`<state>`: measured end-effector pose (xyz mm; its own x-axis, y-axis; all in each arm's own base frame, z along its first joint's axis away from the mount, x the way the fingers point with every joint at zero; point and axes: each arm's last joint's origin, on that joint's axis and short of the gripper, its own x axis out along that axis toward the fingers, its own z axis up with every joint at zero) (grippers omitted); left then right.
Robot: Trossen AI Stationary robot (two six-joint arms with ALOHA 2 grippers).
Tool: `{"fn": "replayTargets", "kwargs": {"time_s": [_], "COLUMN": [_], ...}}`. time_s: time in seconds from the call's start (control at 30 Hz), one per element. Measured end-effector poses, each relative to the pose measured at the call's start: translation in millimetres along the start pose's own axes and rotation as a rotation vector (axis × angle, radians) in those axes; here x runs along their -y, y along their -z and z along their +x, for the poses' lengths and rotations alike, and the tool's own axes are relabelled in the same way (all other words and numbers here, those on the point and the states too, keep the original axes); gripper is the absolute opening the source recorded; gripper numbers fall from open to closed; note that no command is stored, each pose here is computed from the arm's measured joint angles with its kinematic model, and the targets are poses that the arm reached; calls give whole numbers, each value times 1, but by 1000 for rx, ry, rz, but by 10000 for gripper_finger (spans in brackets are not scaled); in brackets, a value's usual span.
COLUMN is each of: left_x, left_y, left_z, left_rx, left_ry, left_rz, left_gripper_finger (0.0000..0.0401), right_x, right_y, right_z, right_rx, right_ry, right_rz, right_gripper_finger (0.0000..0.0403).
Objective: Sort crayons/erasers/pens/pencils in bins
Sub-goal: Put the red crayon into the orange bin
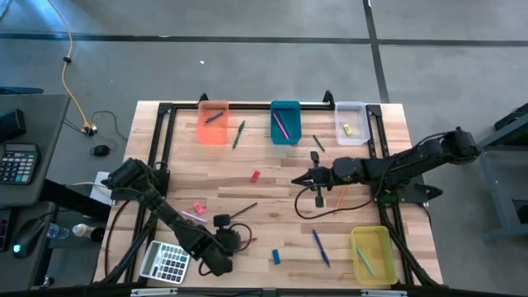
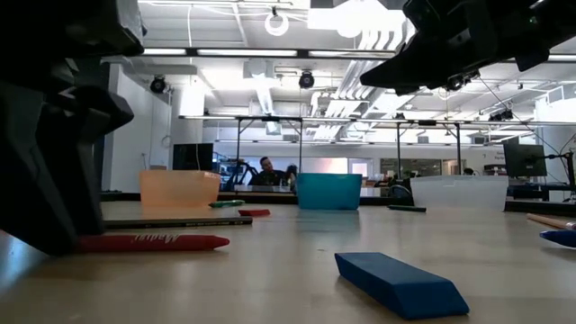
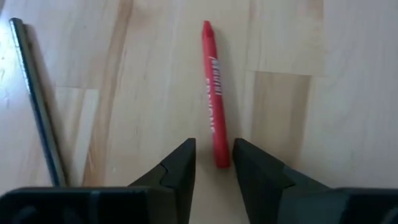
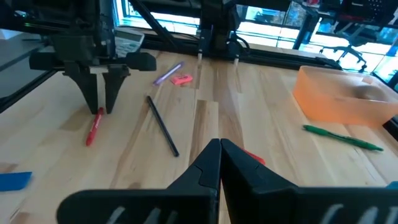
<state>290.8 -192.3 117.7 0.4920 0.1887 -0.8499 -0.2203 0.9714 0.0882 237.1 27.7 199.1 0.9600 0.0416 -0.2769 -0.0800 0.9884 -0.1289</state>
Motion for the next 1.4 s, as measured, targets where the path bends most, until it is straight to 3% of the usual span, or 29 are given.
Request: {"fn": "replayTargets", "kwargs": {"time_s": [0.33, 0.53, 0.87, 1.17, 1.4], "left_x": [-8, -30, -95, -180, -253], "left_y": [-3, -15, -46, -63, -63], "left_z": [10, 5, -40, -86, -94], "left_rx": [-71, -103, -94, -87, -182], "left_ry": [23, -12, -154, -300, -448], "left_rz": [83, 78, -43, -220, -339], "left_gripper_finger": [10, 7, 7, 7, 7], "right_x": [0, -1, -1, -1, -1], "right_y": [1, 5, 9, 11, 12], "right_z": [0, 0, 0, 0, 0], "right_rx": [-15, -52, -89, -112, -122], "right_ry": [-2, -6, -9, -12, -6], "right_rz": [-3, 2, -13, -36, -34], "right_gripper_finger": [0, 0, 0, 0, 0]}}
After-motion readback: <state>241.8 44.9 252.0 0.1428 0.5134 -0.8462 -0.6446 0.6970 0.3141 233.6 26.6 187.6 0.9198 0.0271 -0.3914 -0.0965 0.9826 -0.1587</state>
